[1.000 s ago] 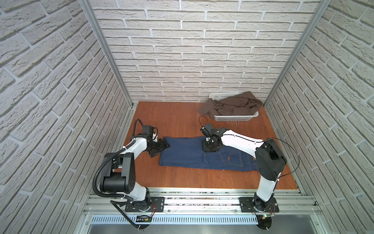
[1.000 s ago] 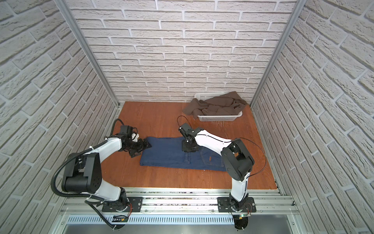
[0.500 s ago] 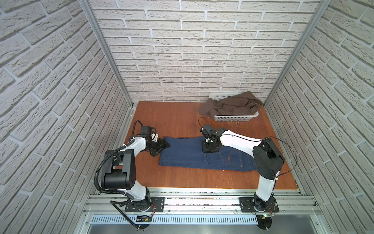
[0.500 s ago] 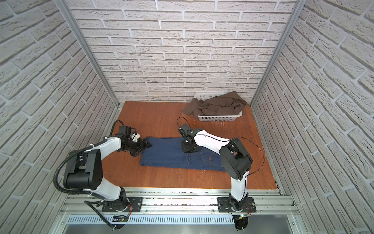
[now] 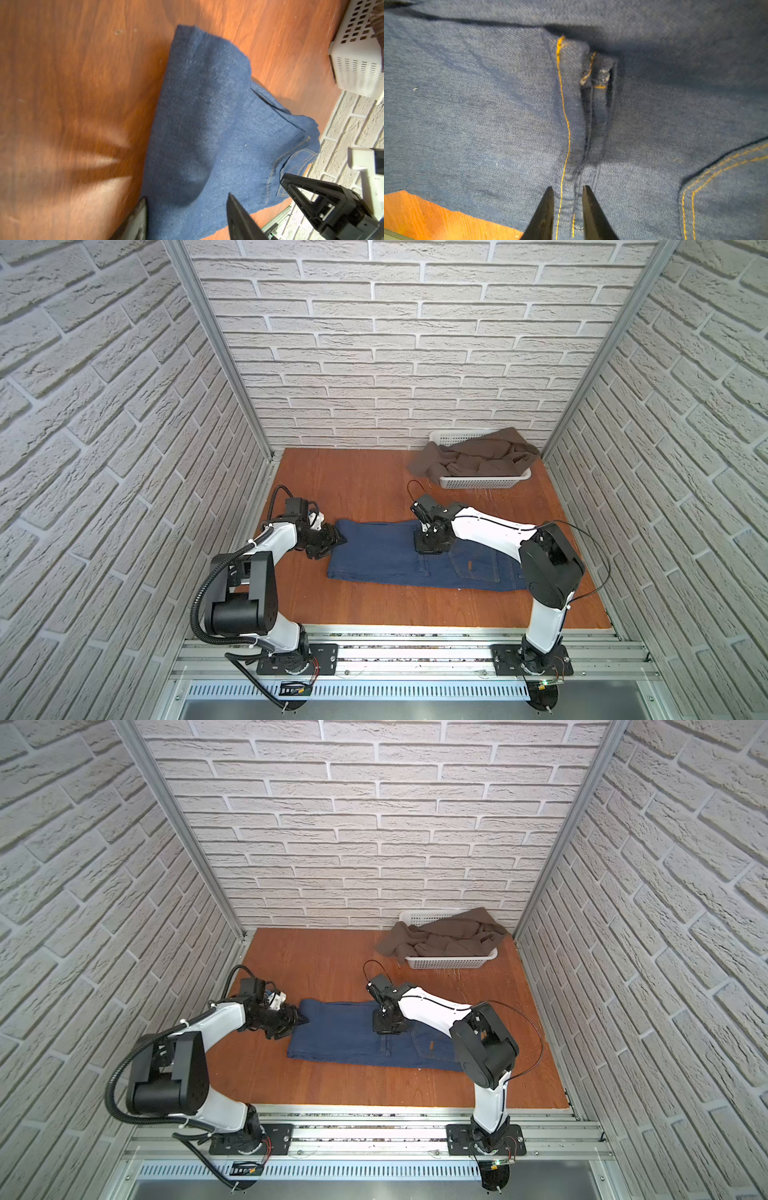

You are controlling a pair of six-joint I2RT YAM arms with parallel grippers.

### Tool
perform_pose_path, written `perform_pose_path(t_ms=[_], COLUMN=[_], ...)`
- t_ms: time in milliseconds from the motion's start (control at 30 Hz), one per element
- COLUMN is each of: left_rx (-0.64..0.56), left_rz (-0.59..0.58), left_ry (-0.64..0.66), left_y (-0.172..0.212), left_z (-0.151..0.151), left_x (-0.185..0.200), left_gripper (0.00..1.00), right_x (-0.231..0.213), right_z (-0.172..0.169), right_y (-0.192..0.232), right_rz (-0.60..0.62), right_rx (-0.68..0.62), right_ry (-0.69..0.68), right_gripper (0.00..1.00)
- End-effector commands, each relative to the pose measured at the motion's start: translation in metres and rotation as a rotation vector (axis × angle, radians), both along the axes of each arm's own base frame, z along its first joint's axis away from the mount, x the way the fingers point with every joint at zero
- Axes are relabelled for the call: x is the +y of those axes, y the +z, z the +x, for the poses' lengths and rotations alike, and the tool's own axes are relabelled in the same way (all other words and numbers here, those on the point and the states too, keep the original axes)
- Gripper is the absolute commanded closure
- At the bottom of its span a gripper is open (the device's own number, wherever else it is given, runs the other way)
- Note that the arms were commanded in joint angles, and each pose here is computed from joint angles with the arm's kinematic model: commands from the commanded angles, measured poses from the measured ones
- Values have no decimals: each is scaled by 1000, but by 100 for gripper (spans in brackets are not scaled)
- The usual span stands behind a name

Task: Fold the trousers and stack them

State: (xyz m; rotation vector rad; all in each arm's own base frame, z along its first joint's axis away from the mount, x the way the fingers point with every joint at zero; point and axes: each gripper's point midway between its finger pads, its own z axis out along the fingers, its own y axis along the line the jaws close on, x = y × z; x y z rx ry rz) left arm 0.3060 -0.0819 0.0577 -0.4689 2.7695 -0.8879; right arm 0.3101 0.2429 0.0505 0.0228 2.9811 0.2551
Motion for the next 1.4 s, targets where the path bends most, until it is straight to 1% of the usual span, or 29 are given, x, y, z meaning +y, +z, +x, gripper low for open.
perform_pose_path(t_ms=[0, 133, 267, 367, 467, 500, 533, 600, 733, 867, 1000, 1100, 1267, 1367], left_rx=[28, 33, 43, 47, 53, 50, 41, 26, 8, 7, 48, 82, 77, 79], left_rz=[-12, -27, -16, -4, 13, 17, 24, 41, 106, 227, 360, 479, 636, 760], left_ry=[-12, -3, -3, -4, -5, -5, -5, -6, -10, -12, -41, -33, 28, 73], left_y=[-11, -17, -20, -21, -21, -19, -16, -11, 0, 7, 10, 15, 44, 66], left_z=[-4, -2, -3, -4, -5, -6, -5, -4, -6, -10, -19, -23, -21, -23], left_x=[0, -2, 0, 1, 3, 4, 5, 7, 16, 34, 55, 76, 115, 145], left_gripper=[44, 50, 52, 58, 70, 75, 81, 89, 100, 100, 100, 100, 100, 100], right_x=[0, -1, -2, -2, -2, -1, -2, -2, -1, 0, 0, 0, -4, -10], right_z=[1, 1, 0, 0, 0, 0, 0, 0, 0, 2, 3, 3, 4, 5], right_y=[1, 0, 0, 0, 1, 2, 2, 3, 8, 14, 19, 24, 33, 37], right_rz=[6, 4, 0, 2, 3, 5, 4, 4, 13, 24, 28, 30, 15, 7], right_rx=[-7, -5, -7, -6, -7, -8, -9, -10, -17, -26, -35, -41, -62, -68], right_ry=[-4, -3, -4, -5, -6, -6, -6, -8, -10, -11, -12, -9, -6, -13], right_gripper=[74, 74, 74, 74, 74, 74, 74, 74, 74, 74, 73, 72, 72, 72])
